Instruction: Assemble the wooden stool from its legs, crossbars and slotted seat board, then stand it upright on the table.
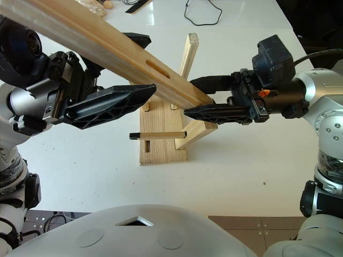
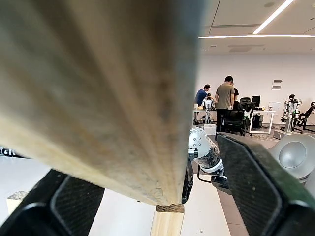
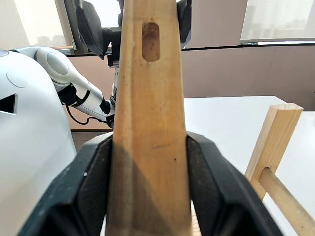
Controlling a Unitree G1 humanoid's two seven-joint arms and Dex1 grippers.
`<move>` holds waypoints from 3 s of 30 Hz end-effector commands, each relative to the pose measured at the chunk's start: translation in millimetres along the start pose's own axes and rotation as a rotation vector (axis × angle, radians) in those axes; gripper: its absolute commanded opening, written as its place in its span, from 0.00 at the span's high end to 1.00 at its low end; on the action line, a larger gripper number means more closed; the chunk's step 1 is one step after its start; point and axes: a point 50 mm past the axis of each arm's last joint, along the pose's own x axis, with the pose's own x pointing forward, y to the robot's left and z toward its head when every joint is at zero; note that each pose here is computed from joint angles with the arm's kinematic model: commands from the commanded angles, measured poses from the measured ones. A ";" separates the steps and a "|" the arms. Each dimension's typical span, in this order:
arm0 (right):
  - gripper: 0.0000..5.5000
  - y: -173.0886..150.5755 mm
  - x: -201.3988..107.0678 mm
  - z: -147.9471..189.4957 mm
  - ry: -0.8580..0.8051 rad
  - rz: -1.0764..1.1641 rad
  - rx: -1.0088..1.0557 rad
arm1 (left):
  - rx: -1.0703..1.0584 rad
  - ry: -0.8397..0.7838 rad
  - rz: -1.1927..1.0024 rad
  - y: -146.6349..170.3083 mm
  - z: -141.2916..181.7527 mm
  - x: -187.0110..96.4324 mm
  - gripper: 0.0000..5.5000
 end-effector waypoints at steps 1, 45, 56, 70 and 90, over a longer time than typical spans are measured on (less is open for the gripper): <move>0.62 -0.6 2.3 0.6 0.033 0.011 -0.021 | 0.017 0.029 -0.017 0.4 -1.3 2.0 0.33; 0.44 -34.0 -11.6 -7.2 0.028 -0.221 -0.098 | 0.086 -0.157 0.104 33.0 30.0 -17.4 0.63; 0.44 -36.5 -9.3 8.2 -0.072 -0.251 -0.128 | 0.059 0.001 0.121 32.3 1.5 -33.6 0.63; 0.44 -38.9 -13.5 8.5 -0.084 -0.285 -0.134 | 0.157 -0.112 0.094 24.8 29.2 -32.2 0.63; 0.44 -19.1 -44.7 -12.4 -0.063 -0.486 -0.107 | 0.229 0.458 0.229 23.9 -13.8 -138.4 0.63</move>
